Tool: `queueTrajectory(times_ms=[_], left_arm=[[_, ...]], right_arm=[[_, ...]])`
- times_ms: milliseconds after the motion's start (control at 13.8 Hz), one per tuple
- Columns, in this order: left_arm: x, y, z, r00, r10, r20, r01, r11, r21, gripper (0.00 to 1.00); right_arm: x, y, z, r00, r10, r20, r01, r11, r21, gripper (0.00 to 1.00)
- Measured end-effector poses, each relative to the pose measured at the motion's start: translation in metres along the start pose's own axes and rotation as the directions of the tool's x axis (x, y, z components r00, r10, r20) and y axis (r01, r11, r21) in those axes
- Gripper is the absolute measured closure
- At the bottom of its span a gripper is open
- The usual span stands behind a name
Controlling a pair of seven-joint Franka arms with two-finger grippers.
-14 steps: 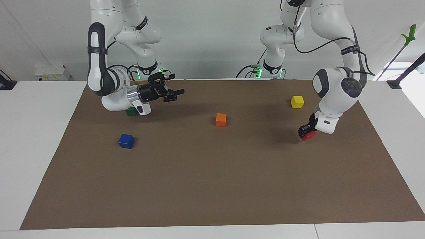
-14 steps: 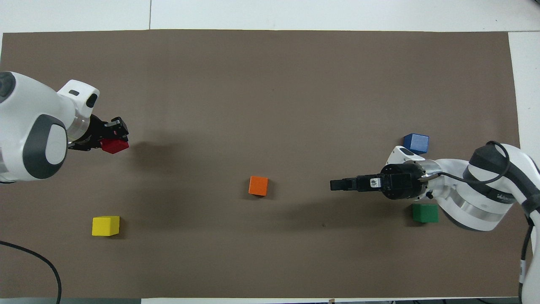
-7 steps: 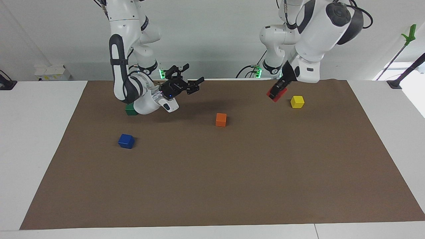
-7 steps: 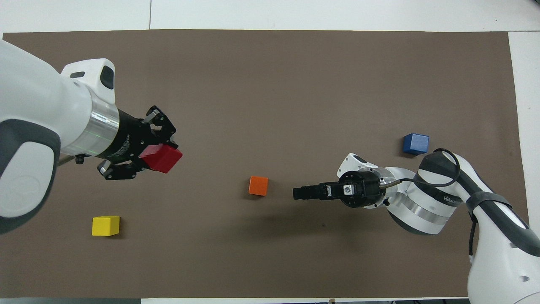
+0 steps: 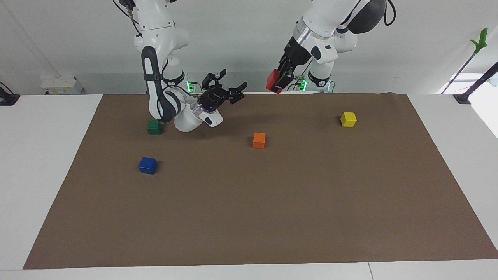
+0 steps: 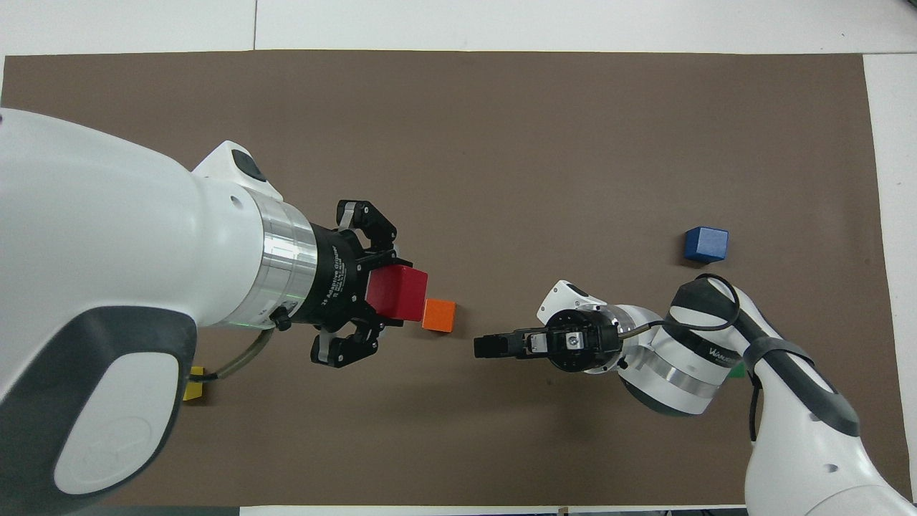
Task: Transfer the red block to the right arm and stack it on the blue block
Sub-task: 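Carry the red cube toward center while the right gripper reaches toward it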
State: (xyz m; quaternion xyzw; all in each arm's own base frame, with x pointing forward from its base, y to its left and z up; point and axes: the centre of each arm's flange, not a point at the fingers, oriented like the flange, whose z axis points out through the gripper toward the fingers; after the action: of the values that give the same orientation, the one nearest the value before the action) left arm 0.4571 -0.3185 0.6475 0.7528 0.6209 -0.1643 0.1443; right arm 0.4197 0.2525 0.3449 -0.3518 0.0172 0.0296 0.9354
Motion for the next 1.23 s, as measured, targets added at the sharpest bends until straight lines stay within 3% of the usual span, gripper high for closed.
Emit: queueTrajectory(times_ms=[217, 435, 797, 1232], left_arm=[[-0.015, -0.004, 0.025, 0.995, -0.092, 0.047, 0.094, 0.995, -0.034, 0.45], [-0.029, -0.023, 0.047, 0.992, -0.118, 0.038, 0.119, 0.993, -0.018, 0.45], [-0.045, -0.041, 0.05, 0.979, -0.203, 0.037, 0.203, 0.979, -0.01, 0.45], [-0.043, -0.058, 0.068, 0.977, -0.214, 0.012, 0.214, 0.977, -0.009, 0.45]], right_arm=[[-0.007, 0.013, 0.008, 1.0, 0.0, 0.005, 0.0, 0.999, 0.037, 0.0], [-0.007, 0.021, 0.008, 1.0, -0.008, -0.023, 0.01, 0.998, 0.057, 0.0], [-0.003, 0.037, -0.001, 0.997, -0.062, -0.043, 0.064, 0.997, 0.049, 0.0], [-0.008, 0.053, 0.034, 0.997, -0.064, -0.035, 0.068, 0.99, 0.124, 0.0]])
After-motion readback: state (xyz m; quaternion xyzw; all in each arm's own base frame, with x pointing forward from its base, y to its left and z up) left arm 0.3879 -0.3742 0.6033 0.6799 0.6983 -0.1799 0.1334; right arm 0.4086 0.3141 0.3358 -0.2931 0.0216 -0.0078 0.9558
